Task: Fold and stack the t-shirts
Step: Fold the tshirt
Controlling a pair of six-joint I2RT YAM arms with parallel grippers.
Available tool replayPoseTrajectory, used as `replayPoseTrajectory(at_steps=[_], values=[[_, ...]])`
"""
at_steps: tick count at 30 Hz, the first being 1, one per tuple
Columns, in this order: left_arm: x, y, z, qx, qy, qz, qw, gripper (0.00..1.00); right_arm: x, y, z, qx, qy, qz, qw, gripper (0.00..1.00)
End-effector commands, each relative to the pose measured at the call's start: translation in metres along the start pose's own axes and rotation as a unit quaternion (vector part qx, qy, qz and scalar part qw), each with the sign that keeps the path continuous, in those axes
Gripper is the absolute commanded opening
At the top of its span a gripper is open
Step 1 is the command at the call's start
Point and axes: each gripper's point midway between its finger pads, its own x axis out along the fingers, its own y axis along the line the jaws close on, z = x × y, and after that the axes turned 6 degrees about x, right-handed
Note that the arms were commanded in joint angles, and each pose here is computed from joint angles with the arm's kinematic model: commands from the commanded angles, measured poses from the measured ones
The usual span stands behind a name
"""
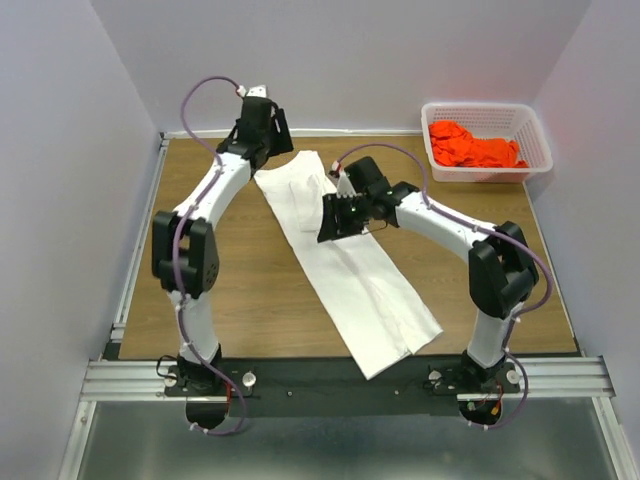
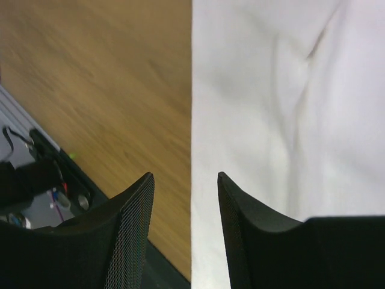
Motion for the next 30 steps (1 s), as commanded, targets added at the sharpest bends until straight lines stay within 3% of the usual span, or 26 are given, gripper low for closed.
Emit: replayPoseTrajectory(at_steps=[1,3,4,12,16,25,30], values=[[-0.079,-0.003,0.067,-0.009,-0.111,-0.029,0.993,0.76,0.012,-0.027,0.051,0.002,-0.025,0.021,0.999,0.52],[-0.121,0.0,0.083,-0.009,-0.151,-0.035,0.988,0.76,0.018,-0.029,0.07,-0.001,-0.031,0.048,0.998,0.51],[-0.123,0.007,0.062,-0.005,-0.136,-0.027,0.99,0.76,0.02,-0.031,0.079,-0.001,-0.035,0.065,0.997,0.51],[-0.201,0.034,0.003,0.018,-0.122,-0.027,0.992,0.8,0.085,-0.049,0.124,0.014,-0.036,0.111,0.993,0.5],[-0.239,0.046,-0.024,0.004,-0.138,-0.032,0.99,0.81,0.112,-0.067,0.14,0.015,-0.052,0.105,0.993,0.5],[-0.238,0.054,-0.083,-0.003,-0.079,-0.038,0.996,0.8,0.129,-0.178,0.176,0.141,-0.122,0.005,0.982,0.47],[-0.225,0.049,-0.094,-0.003,-0.05,-0.048,0.998,0.8,0.107,-0.255,0.194,0.26,-0.188,-0.077,0.944,0.47]])
